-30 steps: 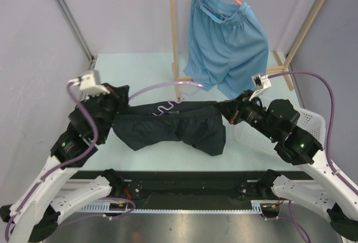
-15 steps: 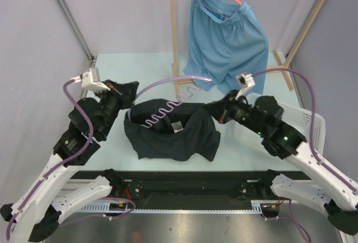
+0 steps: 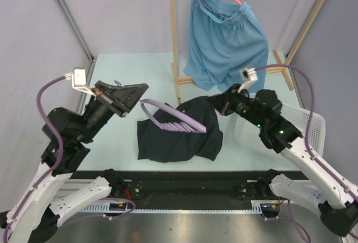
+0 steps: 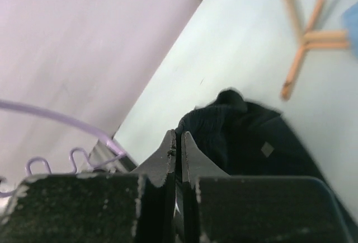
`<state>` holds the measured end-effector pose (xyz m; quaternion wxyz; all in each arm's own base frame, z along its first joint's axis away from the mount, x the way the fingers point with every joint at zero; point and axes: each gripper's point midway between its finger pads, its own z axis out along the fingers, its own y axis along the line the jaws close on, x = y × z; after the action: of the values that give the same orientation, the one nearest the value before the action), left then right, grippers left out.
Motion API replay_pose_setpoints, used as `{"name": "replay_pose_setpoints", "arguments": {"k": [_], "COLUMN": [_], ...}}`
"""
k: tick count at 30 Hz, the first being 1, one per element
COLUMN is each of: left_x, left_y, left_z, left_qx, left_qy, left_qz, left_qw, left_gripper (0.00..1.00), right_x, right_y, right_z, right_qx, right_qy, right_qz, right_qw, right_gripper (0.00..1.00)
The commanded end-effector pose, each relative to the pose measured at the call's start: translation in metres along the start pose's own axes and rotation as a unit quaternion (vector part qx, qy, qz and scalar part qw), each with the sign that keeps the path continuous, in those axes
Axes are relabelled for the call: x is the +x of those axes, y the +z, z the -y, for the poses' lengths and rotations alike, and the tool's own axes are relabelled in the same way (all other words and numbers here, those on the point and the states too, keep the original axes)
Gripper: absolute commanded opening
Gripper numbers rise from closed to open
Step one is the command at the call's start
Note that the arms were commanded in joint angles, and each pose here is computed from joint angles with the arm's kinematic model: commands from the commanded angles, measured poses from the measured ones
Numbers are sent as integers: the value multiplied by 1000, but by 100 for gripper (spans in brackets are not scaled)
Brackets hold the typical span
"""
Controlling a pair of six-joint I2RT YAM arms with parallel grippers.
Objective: Remove the shorts from the hanger
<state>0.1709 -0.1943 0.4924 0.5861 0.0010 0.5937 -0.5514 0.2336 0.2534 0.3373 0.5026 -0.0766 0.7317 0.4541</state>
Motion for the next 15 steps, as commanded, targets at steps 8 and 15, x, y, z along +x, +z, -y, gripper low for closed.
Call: {"name": "replay_pose_setpoints", "arguments": {"k": [8, 15], "left_x": [6, 27], "left_y": [-21, -17], "left_z": [-43, -60], "left_qx": [-86, -103], "left_qy": [54, 49], "left_qz": [5, -24], "left_qw": [995, 993], "left_gripper": [0, 0], "right_x": [-196, -282], "right_y": [-118, -186], "right_z": [-44, -80], "right_qx": [57, 149], "right_qy": [-158, -221], "right_qz": [237, 347], "right_qw": [957, 899], "right_gripper": [0, 0]}}
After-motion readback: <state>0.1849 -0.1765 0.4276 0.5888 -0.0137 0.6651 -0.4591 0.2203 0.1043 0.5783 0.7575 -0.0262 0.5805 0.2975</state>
